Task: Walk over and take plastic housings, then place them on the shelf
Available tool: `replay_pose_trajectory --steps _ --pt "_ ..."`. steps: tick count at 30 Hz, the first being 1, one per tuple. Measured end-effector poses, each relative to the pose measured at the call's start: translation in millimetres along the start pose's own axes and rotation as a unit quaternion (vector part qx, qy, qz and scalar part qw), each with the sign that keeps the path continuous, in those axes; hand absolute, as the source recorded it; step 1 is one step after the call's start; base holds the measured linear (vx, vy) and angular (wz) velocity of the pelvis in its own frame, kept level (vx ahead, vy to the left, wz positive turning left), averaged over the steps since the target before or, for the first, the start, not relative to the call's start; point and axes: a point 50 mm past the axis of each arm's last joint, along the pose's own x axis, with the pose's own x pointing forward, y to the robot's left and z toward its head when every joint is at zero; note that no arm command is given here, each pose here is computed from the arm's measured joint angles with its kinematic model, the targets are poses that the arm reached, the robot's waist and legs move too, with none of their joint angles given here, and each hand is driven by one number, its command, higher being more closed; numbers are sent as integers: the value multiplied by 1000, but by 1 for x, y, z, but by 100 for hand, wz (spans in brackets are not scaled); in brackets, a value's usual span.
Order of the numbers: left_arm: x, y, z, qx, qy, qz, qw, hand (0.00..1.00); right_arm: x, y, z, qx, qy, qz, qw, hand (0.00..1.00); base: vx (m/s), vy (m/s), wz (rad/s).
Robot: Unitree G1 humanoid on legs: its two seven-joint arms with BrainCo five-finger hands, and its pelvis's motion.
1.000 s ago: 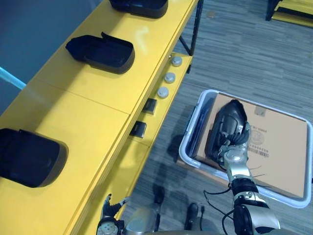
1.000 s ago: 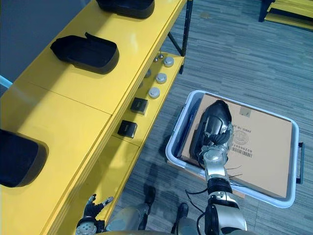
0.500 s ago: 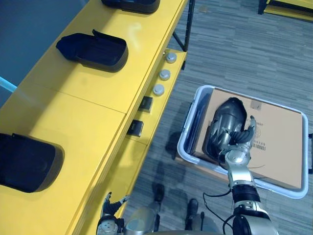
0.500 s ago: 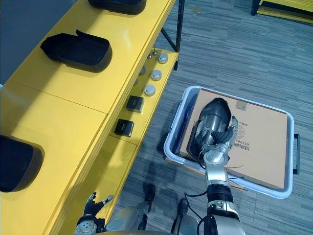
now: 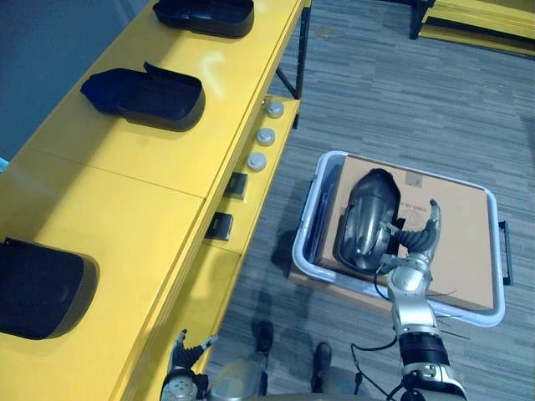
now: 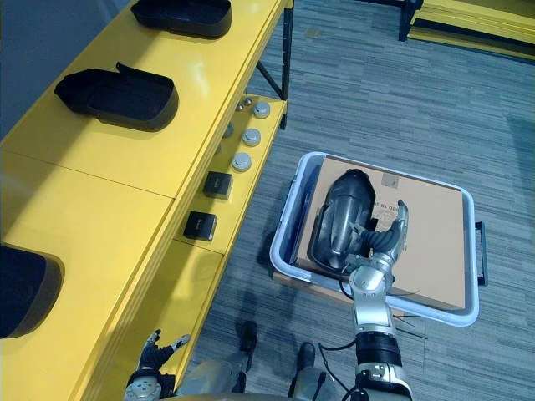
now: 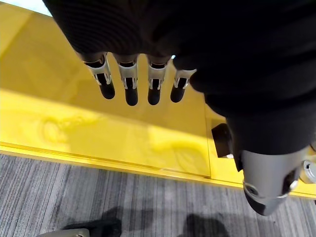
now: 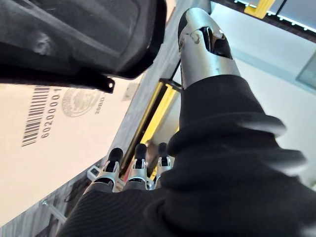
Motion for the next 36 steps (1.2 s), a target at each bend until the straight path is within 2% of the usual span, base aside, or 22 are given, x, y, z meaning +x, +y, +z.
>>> replay_pose_trajectory --steps 4,12,13,23,36 --pt "0 0 0 0 0 0 1000 0 13 6 -8 -28 35 10 999 0 -6 -4 -2" --pt "-1 -6 1 -10 -1 -4 1000 0 43 10 16 -12 62 -9 998 0 -20 -5 18" --pt "-1 -7 1 -14 -1 -4 1000 0 47 9 20 -11 61 -16 998 100 -72 -10 12" --pt "3 -6 7 -14 -5 -7 1000 0 69 -7 40 -3 49 -35 998 100 -20 -19 0" --pt "7 -5 18 -16 -20 -6 1000 0 61 6 40 25 53 3 998 100 -8 -23 -3"
